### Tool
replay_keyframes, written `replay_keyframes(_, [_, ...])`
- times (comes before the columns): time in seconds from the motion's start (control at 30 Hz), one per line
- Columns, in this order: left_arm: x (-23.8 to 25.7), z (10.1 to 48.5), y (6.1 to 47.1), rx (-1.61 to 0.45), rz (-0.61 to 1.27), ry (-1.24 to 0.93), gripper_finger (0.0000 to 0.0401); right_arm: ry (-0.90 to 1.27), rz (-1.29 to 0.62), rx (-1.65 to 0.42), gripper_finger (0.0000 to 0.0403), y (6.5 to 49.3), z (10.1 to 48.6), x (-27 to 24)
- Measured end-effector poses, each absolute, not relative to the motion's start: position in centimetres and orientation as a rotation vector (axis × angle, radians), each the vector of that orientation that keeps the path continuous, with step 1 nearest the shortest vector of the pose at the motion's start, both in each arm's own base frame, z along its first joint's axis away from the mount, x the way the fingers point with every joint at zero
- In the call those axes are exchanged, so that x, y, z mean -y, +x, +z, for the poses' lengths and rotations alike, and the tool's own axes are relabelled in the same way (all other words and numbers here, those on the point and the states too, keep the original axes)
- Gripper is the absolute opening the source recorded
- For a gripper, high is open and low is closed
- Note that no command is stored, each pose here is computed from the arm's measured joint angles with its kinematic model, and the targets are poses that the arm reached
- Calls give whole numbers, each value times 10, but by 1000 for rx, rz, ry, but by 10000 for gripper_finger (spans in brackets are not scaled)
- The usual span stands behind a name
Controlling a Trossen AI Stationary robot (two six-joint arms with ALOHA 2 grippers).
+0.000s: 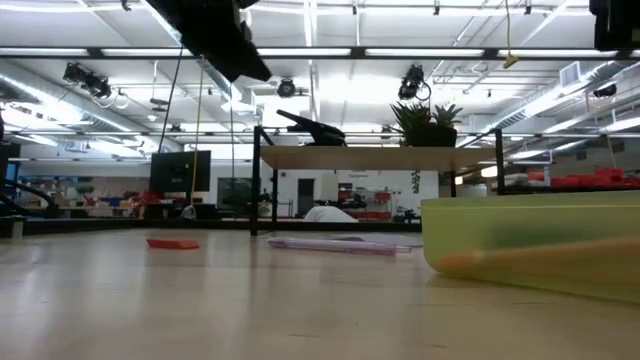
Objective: Pack school essentials
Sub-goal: Adjust the yellow crayon box
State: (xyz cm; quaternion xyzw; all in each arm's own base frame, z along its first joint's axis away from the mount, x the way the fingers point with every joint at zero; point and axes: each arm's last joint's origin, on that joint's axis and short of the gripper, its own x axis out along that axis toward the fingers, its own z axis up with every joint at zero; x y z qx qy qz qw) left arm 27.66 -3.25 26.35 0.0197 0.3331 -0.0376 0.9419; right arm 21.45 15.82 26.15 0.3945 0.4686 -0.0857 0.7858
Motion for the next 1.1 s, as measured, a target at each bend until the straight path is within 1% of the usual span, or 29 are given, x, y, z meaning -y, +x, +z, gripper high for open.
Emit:
replay_keyframes(0.17, [29, 266, 256, -663, -50, 18, 20, 870, -152, -1031, 148, 227, 249, -169])
replay_keyframes(0.37, [25, 272, 241, -683, -22, 26, 7, 874, -158, -1051, 148, 237, 233, -180])
replay_keyframes(0.43, [24, 276, 240, -658, -16, 22, 5, 880, -157, -1055, 148, 240, 229, -182])
replay_keyframes(0.5, [22, 276, 235, -680, -9, 22, 5, 906, -140, -1052, 148, 243, 228, -185])
replay_keyframes(0.77, [19, 280, 231, -677, -1, 23, 30, 1055, -131, -1152, 148, 248, 219, -193])
replay_keyframes(0.9, [19, 279, 230, -686, -2, 27, 24, 1083, -151, -1196, 148, 249, 213, -195])
replay_keyframes(1.1, [19, 280, 231, -677, -2, 27, 10, 1084, -143, -1265, 148, 257, 192, -204])
